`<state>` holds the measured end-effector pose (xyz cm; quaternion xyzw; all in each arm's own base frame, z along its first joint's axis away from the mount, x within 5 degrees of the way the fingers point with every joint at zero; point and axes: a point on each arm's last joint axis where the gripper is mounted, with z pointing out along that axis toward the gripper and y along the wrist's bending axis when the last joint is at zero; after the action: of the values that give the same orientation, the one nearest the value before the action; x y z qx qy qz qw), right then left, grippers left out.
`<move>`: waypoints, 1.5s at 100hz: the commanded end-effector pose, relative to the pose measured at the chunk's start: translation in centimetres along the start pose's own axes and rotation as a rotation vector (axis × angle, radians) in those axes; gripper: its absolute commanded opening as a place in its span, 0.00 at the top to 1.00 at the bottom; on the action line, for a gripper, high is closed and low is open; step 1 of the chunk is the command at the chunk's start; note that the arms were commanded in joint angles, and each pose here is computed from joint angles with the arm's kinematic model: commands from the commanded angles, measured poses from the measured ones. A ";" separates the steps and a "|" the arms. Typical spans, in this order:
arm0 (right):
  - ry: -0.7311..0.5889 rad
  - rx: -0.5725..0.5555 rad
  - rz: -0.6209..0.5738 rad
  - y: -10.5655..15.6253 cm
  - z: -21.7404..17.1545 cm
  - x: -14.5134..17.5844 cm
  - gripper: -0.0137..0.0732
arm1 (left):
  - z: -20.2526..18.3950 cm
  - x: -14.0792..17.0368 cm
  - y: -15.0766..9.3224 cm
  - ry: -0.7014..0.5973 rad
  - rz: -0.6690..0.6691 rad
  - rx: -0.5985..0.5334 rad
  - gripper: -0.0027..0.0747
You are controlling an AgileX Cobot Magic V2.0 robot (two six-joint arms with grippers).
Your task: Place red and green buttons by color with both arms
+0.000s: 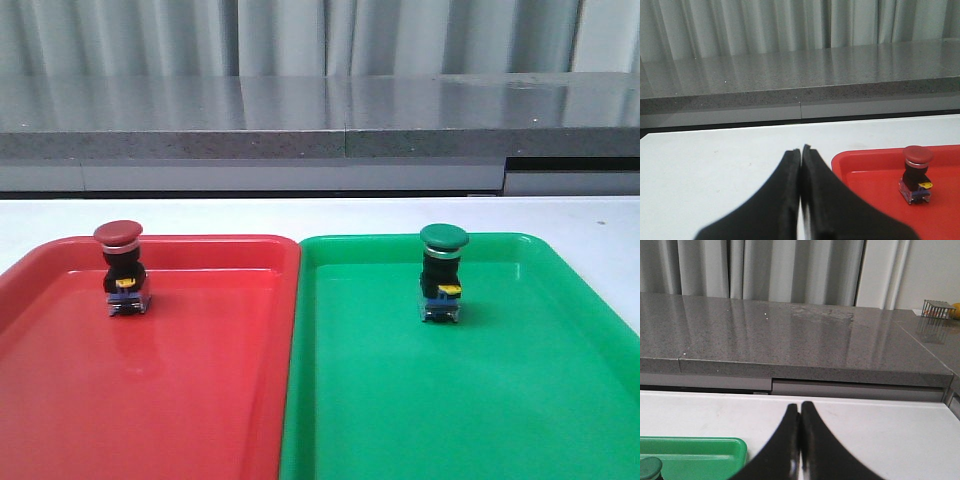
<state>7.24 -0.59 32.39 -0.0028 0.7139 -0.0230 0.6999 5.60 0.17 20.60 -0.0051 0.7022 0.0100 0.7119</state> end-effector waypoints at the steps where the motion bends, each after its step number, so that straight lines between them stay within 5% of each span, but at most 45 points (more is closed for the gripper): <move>1: -0.062 -0.022 -0.025 0.2 -0.1 -1.1 0.92 | -0.2 -0.1 -0.1 -0.086 -0.009 0.013 0.99; 53: -0.052 -0.036 0.026 0.1 -1.0 -0.6 0.92 | -0.2 -0.1 -0.1 -0.086 -0.009 0.013 0.99; 73: -0.050 -0.090 0.034 0.7 -2.7 2.7 0.92 | -0.2 -0.1 -0.1 -0.086 -0.009 0.013 0.99; 105: -0.028 -0.009 0.056 0.7 -2.8 8.1 0.92 | -0.2 -0.1 -0.1 -0.086 -0.009 0.013 0.99; 150: -0.057 -0.010 0.065 0.8 -1.6 11.6 0.92 | -0.2 -0.1 -0.1 -0.086 -0.009 0.013 0.99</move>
<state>5.51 -0.10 19.40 0.0161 0.7457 0.0046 0.6661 5.60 0.17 20.62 -0.0049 0.7013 0.0099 0.7127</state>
